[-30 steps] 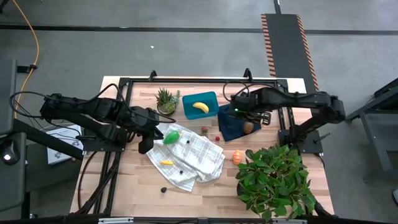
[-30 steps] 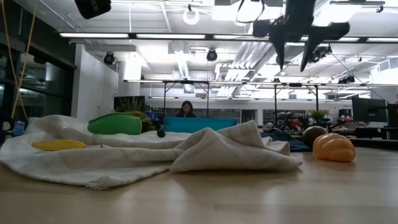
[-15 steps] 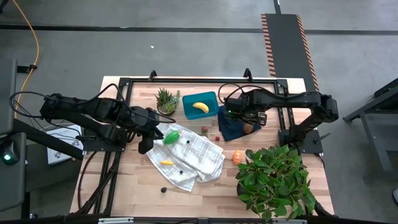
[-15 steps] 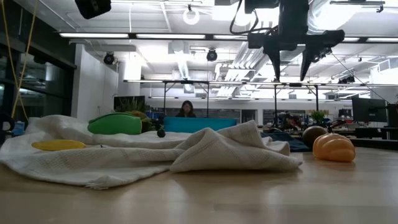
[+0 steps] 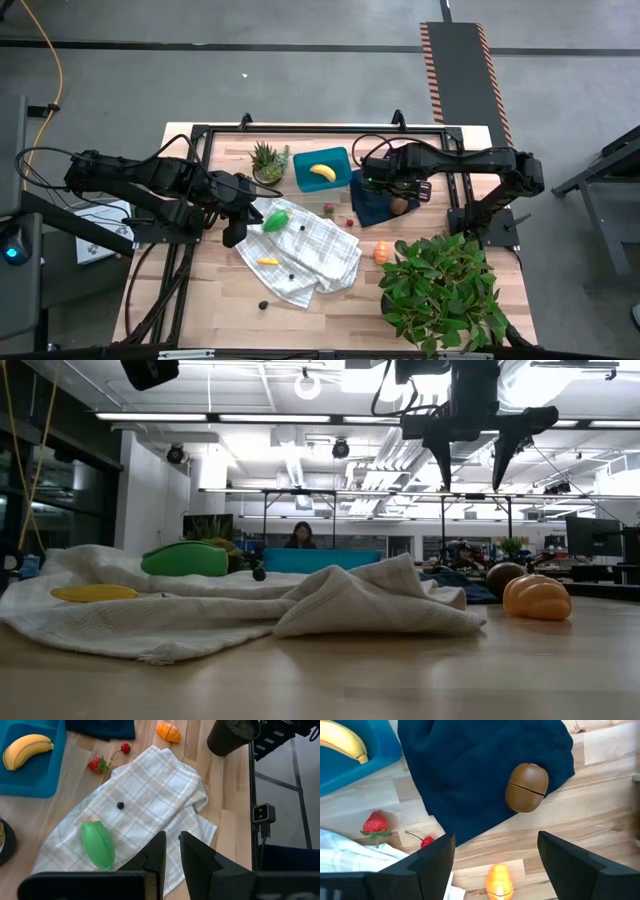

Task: Pick and placing Produce into tupperware
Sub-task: Put the kiwi into the blue bin

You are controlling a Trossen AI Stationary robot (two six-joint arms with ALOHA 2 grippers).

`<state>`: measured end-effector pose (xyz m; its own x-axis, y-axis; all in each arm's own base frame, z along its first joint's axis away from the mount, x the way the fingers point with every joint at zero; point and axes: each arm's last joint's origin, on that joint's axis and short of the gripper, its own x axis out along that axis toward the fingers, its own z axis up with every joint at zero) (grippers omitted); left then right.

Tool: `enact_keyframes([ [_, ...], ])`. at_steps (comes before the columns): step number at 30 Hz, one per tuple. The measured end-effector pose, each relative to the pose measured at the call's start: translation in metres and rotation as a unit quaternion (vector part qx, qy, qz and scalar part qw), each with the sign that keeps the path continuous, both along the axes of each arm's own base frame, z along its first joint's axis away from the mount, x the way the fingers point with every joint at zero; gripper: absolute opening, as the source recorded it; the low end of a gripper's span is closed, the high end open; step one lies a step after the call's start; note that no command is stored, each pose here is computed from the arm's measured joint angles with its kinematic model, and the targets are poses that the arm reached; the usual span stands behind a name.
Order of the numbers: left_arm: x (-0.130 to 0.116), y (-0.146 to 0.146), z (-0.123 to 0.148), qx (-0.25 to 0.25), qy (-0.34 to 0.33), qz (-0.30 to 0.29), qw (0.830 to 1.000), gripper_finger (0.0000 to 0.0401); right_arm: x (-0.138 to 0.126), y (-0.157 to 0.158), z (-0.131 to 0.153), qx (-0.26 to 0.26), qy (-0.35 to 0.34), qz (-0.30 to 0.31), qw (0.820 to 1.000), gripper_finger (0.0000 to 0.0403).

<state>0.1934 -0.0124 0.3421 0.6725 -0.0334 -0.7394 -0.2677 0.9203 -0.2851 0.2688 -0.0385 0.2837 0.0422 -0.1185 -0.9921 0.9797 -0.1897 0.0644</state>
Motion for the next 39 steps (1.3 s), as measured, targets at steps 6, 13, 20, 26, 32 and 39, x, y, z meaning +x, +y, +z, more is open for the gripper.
enact_keyframes([
  [6, 0.0000, 0.0000, 0.0000, 0.000, 0.000, 0.000, 1.000, 0.0046, 0.0001, 0.0000, 0.0000, -0.001, 0.002, 0.018, 1.000, 0.0275],
  [13, 0.0000, 0.0000, 0.0000, 0.000, 0.000, 0.000, 1.000, 0.0046, 0.0000, 0.0000, 0.0000, -0.001, 0.002, 0.020, 1.000, 0.0275],
  [20, 0.0000, 0.0000, 0.0000, 0.000, 0.000, 0.000, 1.000, 0.0046, -0.0004, -0.0001, 0.0000, -0.003, 0.005, 0.021, 1.000, 0.0275],
  [26, 0.0000, 0.0000, 0.0000, 0.000, 0.000, 0.000, 1.000, 0.0046, -0.0031, 0.0001, 0.0000, -0.003, 0.019, 0.018, 1.000, 0.0275],
  [32, 0.0000, 0.0000, 0.0000, 0.000, 0.000, 0.000, 1.000, 0.0046, -0.0042, 0.0008, -0.0001, 0.007, 0.024, 0.018, 1.000, 0.0275],
  [39, 0.0000, 0.0000, 0.0000, 0.000, 0.000, 0.000, 1.000, 0.0046, -0.0056, -0.0050, -0.0001, 0.009, 0.026, 0.009, 1.000, 0.0275],
])
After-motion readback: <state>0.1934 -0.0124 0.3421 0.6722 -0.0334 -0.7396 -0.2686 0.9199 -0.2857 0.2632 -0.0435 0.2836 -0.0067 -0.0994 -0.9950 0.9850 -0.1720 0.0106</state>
